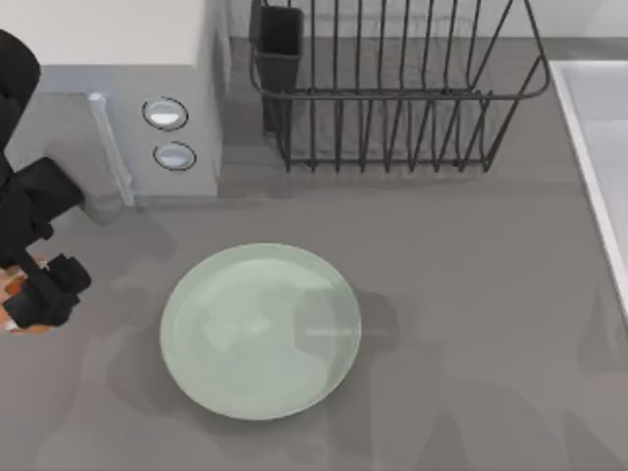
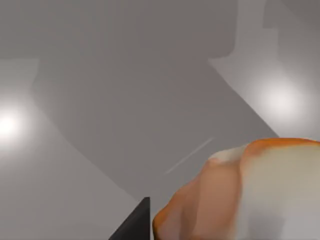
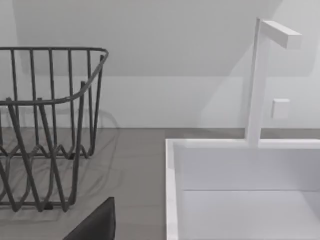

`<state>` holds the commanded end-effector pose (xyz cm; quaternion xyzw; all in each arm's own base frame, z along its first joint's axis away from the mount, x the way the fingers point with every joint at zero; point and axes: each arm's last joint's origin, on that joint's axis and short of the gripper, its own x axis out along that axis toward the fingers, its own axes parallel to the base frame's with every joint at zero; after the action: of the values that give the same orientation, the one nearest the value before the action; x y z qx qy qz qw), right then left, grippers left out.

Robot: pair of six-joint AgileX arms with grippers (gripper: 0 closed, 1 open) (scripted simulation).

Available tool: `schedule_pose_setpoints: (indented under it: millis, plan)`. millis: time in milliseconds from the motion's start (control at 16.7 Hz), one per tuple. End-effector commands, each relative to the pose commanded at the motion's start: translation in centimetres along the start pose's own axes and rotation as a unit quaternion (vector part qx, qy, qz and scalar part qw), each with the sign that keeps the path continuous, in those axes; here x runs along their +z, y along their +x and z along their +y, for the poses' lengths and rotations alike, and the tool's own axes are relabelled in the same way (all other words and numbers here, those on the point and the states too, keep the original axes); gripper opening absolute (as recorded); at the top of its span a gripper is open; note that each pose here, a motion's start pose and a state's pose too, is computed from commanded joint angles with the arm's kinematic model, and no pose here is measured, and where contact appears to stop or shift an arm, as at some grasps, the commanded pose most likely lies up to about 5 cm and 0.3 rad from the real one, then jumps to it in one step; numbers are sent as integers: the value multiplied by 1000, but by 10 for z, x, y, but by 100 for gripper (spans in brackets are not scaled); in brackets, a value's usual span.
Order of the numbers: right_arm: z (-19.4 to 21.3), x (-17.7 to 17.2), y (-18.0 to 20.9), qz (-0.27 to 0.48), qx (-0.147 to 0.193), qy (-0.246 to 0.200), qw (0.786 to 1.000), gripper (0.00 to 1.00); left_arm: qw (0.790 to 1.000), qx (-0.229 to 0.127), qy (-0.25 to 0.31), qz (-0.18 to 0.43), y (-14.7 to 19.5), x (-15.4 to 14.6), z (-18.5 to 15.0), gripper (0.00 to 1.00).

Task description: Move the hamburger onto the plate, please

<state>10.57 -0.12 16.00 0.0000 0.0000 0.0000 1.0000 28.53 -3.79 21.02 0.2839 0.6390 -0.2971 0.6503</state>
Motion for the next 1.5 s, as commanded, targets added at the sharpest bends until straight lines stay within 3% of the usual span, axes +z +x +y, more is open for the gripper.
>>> schedule_pose_setpoints:
  millis: [300, 720, 1140, 1500]
  plan:
    - [0, 0, 0, 0, 0, 0, 1000, 100, 989, -10, 145, 10, 8, 64, -29, 0]
    - [0, 0, 0, 0, 0, 0, 1000, 100, 940, -6, 342, 2, 20, 141, -105, 0]
    - [0, 0, 0, 0, 0, 0, 1000, 100, 934, -4, 356, 0, 21, 146, -112, 0]
    - [0, 0, 0, 0, 0, 0, 1000, 100, 933, -2, 359, -4, 59, 147, -112, 0]
